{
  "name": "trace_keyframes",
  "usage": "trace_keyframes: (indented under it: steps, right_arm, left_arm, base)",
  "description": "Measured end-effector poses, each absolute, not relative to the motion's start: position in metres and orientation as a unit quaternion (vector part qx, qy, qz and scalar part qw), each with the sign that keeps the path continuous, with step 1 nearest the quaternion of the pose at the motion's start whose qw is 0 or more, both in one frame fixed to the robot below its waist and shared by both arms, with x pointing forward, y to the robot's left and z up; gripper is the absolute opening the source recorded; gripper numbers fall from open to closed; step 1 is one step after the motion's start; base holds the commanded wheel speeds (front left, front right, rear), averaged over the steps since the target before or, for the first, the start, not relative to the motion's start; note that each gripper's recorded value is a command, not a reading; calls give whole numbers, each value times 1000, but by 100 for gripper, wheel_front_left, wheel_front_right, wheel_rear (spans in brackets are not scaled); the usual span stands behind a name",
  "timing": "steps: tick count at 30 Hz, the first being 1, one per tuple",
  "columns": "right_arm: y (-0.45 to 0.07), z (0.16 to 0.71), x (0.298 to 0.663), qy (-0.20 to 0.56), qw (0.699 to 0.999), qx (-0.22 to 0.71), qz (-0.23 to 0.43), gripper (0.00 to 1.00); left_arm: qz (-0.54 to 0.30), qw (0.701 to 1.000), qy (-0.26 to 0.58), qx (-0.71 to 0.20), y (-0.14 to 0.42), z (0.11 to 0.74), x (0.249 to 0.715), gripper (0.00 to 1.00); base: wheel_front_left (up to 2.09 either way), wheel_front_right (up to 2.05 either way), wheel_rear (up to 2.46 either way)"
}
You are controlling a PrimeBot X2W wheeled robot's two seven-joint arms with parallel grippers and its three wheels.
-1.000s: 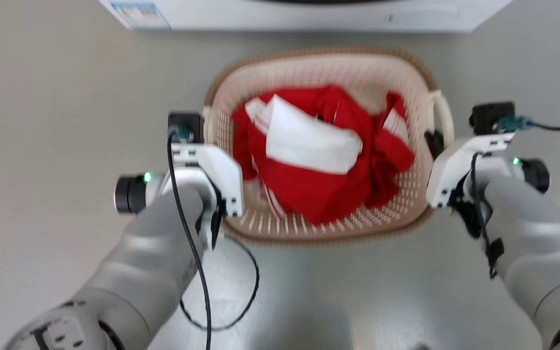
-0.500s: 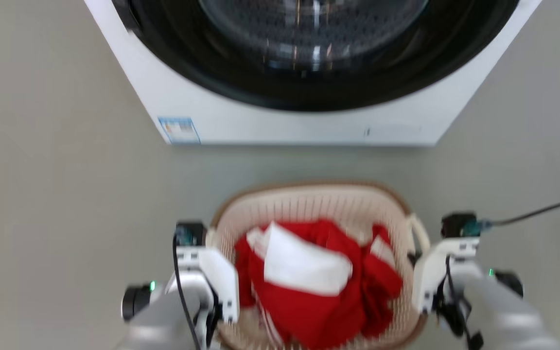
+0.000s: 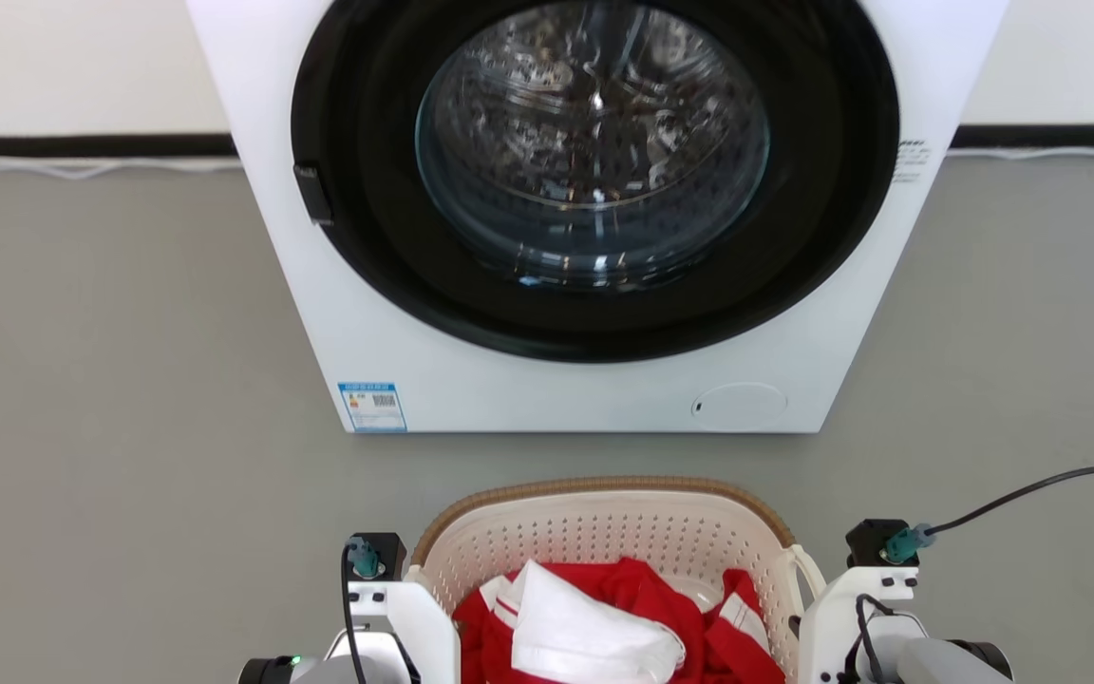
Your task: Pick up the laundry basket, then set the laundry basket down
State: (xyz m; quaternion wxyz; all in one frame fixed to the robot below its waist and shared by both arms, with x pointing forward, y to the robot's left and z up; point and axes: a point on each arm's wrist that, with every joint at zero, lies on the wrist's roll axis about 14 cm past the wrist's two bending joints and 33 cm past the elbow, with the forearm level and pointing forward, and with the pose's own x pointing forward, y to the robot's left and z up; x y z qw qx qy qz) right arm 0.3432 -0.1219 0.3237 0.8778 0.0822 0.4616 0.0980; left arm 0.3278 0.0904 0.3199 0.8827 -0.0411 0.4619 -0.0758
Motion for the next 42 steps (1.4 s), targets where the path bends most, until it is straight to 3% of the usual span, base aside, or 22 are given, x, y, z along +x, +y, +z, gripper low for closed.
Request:
trace_keyframes:
  steps: [42]
  right_arm:
    - [-133,325,326,479,869,93,79,0]
  left_arm:
    - [-100,871,480,-28,79,321,322,0]
  base:
    - [0,0,0]
